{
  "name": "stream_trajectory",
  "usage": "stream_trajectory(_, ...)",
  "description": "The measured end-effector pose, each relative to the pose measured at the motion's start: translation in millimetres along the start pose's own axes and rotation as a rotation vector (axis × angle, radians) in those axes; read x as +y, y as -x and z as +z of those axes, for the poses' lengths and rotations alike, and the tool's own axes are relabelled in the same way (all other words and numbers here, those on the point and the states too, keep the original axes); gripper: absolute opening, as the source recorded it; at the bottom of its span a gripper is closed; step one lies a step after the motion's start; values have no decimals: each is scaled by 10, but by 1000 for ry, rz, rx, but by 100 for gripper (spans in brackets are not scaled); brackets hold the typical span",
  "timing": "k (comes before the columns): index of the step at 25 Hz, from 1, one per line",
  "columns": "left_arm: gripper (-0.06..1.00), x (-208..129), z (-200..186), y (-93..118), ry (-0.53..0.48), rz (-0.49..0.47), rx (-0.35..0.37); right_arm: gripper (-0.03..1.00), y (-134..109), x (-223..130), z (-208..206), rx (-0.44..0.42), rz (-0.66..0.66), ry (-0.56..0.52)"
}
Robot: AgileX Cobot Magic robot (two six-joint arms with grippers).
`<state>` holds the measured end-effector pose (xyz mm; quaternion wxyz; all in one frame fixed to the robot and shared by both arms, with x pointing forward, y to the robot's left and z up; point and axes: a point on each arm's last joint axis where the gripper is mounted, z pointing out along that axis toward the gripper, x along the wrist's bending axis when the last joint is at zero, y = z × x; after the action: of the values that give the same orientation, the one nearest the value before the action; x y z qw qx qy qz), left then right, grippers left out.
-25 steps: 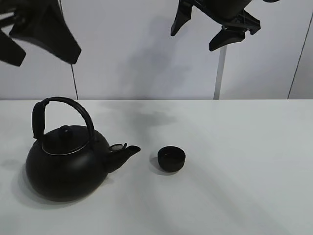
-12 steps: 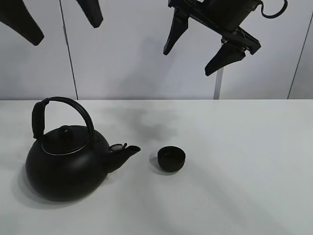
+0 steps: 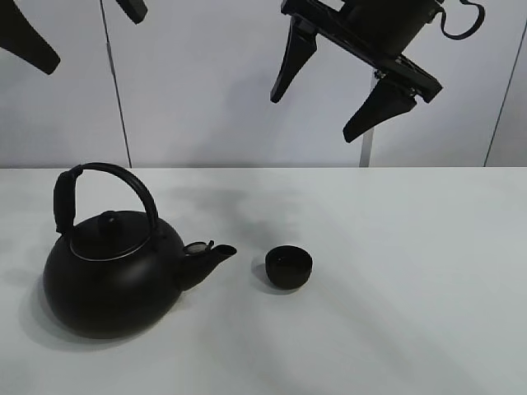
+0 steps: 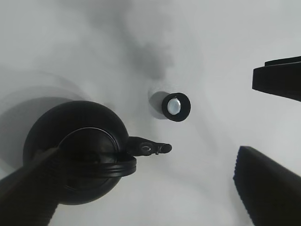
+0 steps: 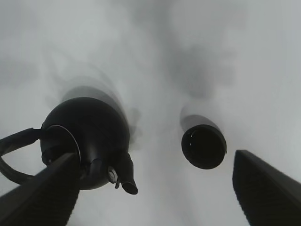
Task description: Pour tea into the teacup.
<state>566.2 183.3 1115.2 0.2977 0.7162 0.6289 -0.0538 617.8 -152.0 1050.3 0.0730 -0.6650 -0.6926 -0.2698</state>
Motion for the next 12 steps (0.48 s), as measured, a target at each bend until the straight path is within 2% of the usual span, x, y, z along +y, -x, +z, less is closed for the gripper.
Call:
stream_trajectory(4, 69, -3, 8, -3, -7, -10, 1, 61, 0, 0, 0, 0, 0, 0)
stream_trajectory(9, 69, -40, 187, -88, -82, -73, 12, 61, -1, -2, 0, 1, 1, -2)
stream_trajectory(12, 69, -46, 263, -105, -99, -97, -5, 61, -1, -2, 0, 1, 1, -2)
